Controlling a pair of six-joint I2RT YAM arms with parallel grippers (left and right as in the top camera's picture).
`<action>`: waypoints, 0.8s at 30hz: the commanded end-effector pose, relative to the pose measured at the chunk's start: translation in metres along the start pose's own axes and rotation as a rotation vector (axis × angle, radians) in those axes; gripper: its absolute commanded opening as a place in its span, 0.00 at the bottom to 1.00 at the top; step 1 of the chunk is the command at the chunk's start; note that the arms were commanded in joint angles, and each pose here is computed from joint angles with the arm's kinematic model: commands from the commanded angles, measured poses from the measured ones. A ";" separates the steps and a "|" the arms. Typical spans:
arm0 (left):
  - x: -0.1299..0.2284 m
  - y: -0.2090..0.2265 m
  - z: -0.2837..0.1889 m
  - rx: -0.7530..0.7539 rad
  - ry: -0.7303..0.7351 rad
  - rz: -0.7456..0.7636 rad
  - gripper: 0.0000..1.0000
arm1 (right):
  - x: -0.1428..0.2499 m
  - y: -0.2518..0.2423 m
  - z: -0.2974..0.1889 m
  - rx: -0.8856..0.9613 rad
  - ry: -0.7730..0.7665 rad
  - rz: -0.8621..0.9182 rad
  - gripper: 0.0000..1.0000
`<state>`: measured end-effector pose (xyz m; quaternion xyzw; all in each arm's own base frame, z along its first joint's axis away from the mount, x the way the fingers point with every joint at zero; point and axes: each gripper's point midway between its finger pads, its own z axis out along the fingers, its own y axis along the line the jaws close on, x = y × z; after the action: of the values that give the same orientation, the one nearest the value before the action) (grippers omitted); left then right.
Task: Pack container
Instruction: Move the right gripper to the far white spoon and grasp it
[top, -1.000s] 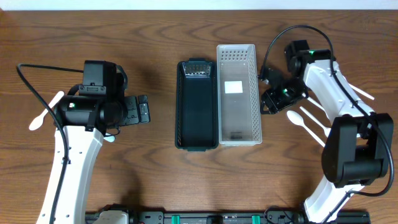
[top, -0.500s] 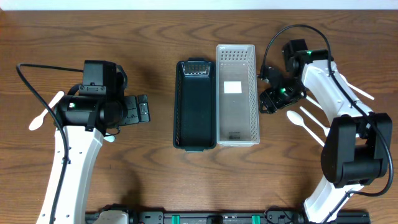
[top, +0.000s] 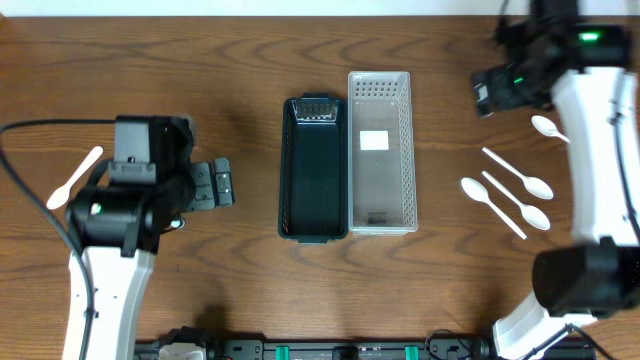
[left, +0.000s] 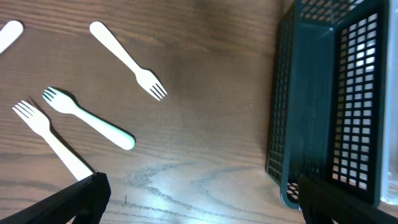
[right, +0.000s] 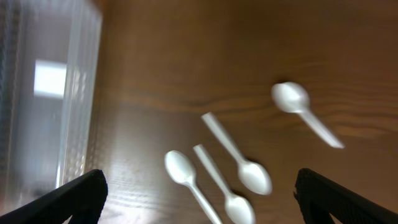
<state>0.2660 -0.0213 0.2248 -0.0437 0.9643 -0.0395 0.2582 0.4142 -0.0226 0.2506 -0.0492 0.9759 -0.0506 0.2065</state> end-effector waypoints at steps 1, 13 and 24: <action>-0.001 0.001 -0.011 -0.006 -0.025 0.014 0.98 | -0.003 -0.048 -0.021 0.127 -0.049 0.162 0.99; 0.010 0.002 -0.012 -0.008 0.013 0.014 0.98 | 0.013 -0.137 0.050 0.124 0.080 -0.361 0.99; 0.010 0.002 -0.012 -0.008 0.013 0.013 0.98 | 0.059 -0.152 0.162 -0.066 0.245 -0.330 0.89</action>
<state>0.2504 -0.0203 0.2255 -0.0440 0.9675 -0.0383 0.2462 0.4371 -0.1974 0.1227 -0.1844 0.9751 -0.0895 0.0848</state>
